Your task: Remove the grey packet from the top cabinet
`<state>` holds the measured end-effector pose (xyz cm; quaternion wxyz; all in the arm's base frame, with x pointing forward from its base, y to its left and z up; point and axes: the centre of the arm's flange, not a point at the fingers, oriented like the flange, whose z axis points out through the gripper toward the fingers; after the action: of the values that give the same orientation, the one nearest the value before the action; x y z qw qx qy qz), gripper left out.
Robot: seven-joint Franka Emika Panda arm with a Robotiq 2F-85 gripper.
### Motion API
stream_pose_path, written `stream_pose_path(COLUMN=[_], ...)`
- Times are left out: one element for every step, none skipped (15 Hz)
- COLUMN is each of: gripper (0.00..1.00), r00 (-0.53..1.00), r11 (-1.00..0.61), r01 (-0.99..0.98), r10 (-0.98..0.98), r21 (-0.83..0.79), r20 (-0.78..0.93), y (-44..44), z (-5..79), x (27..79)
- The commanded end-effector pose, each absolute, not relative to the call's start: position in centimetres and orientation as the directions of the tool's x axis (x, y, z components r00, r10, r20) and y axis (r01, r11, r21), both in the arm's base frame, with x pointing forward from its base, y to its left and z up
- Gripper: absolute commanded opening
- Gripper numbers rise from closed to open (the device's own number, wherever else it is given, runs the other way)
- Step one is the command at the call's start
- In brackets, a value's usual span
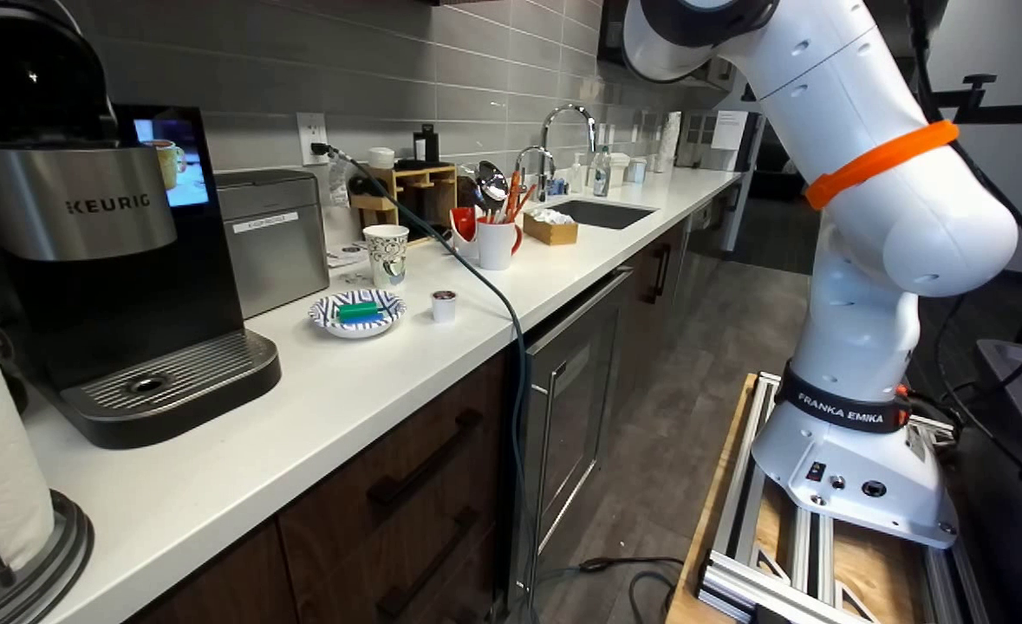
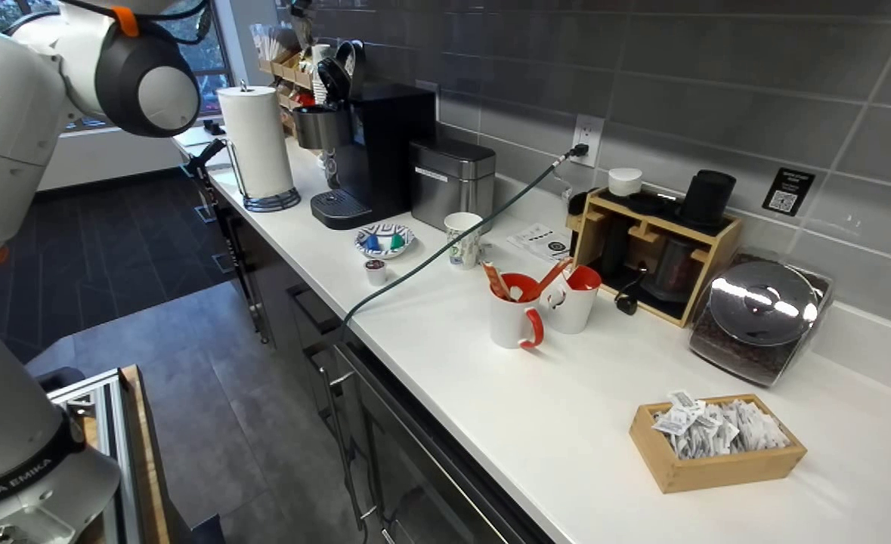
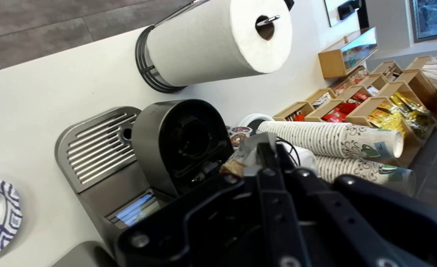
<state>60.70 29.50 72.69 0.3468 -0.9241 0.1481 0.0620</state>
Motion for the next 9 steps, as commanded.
stream_pose_path(gripper=[0.01,0.01,0.01,0.01,0.01,0.01,0.01,0.01,0.01], r00=[0.919,0.913,0.914,0.912,0.908,0.906,0.896,0.864,0.847], r11=[-0.729,-0.737,-0.755,-0.758,-0.756,-0.747,-0.723,-0.677,-0.65], r01=[-0.388,-0.397,-0.39,-0.396,-0.406,-0.416,-0.442,-0.503,-0.53], r10=[-0.258,-0.26,-0.249,-0.256,-0.27,-0.289,-0.325,-0.4,-0.434], r21=[-0.564,-0.546,-0.527,-0.519,-0.513,-0.518,-0.531,-0.538,-0.544], r20=[-0.299,-0.313,-0.319,-0.321,-0.319,-0.31,-0.304,-0.306,-0.307], y=[27.0,26.7,26.4,26.3,26.2,26.1,26.1,26.0,26.0], z=[68.4,67.6,67.1,67.2,67.2,67.4,67.5,67.6,67.8], x=[57.1,56.1,55.2,54.8,54.5,54.3,54.3,54.3,54.6])
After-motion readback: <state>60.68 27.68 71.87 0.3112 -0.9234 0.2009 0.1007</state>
